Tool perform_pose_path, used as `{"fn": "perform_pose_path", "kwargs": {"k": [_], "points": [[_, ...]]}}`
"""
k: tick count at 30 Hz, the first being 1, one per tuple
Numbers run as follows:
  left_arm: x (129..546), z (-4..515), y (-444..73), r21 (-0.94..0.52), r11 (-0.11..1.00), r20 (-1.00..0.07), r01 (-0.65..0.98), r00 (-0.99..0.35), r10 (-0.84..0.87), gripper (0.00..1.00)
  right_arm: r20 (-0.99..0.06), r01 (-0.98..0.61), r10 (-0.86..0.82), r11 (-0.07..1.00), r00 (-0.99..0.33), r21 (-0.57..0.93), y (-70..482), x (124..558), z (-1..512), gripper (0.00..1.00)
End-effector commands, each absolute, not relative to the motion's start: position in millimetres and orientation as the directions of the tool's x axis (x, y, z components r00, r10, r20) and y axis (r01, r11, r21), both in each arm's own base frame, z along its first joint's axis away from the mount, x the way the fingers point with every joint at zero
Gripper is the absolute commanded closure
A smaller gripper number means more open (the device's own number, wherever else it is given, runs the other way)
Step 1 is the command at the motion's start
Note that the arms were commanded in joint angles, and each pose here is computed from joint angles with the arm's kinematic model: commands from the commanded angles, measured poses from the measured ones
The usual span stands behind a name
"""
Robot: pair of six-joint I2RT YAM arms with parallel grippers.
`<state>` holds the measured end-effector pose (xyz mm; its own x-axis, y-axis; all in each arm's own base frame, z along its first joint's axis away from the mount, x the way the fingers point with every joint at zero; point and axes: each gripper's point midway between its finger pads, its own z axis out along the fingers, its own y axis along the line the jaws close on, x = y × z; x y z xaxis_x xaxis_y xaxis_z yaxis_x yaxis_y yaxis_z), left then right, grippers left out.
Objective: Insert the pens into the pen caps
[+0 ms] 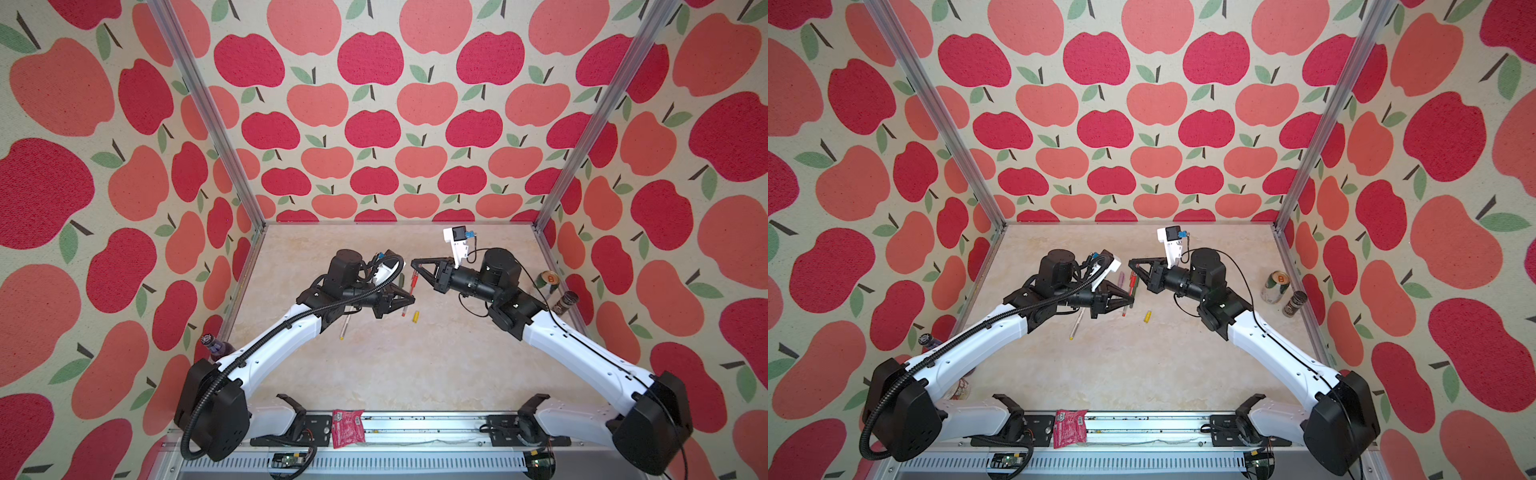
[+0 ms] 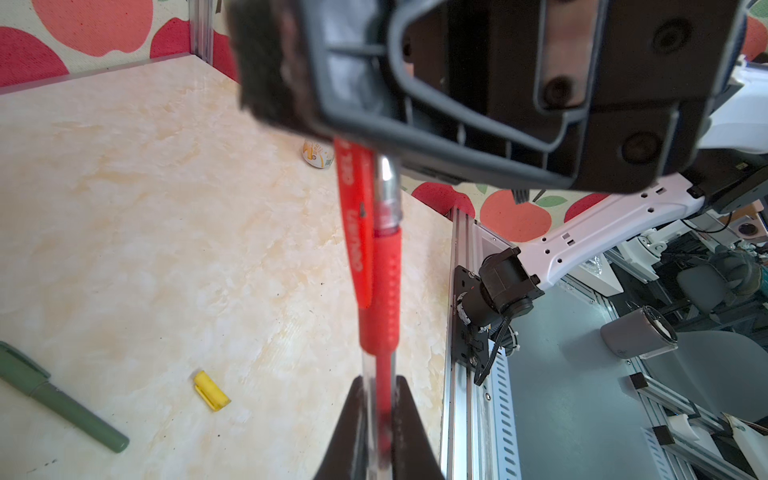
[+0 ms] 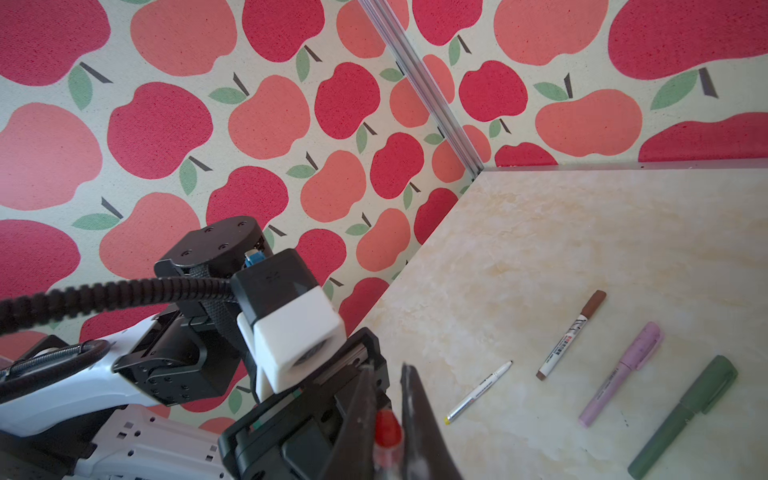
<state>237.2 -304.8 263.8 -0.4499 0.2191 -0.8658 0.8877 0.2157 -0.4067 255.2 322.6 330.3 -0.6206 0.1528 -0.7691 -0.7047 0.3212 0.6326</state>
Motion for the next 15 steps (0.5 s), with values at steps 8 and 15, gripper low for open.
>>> {"fn": "perform_pose_path", "kwargs": {"k": [8,15], "points": [[234.2,277.5,-287.7,-0.324,0.281,-0.93,0.903,-0.359,0.081,0.96,-0.572,-0.53,0.006,0.368,-0.82,0.764,317.4,237.5,272.2,0.72],[227.0,237.5,-289.0,-0.394,0.304,-0.873,0.867,-0.457,0.172,0.96,-0.607,-0.552,0.044,0.367,-0.794,0.748,315.7,245.1,292.7,0.49]]}}
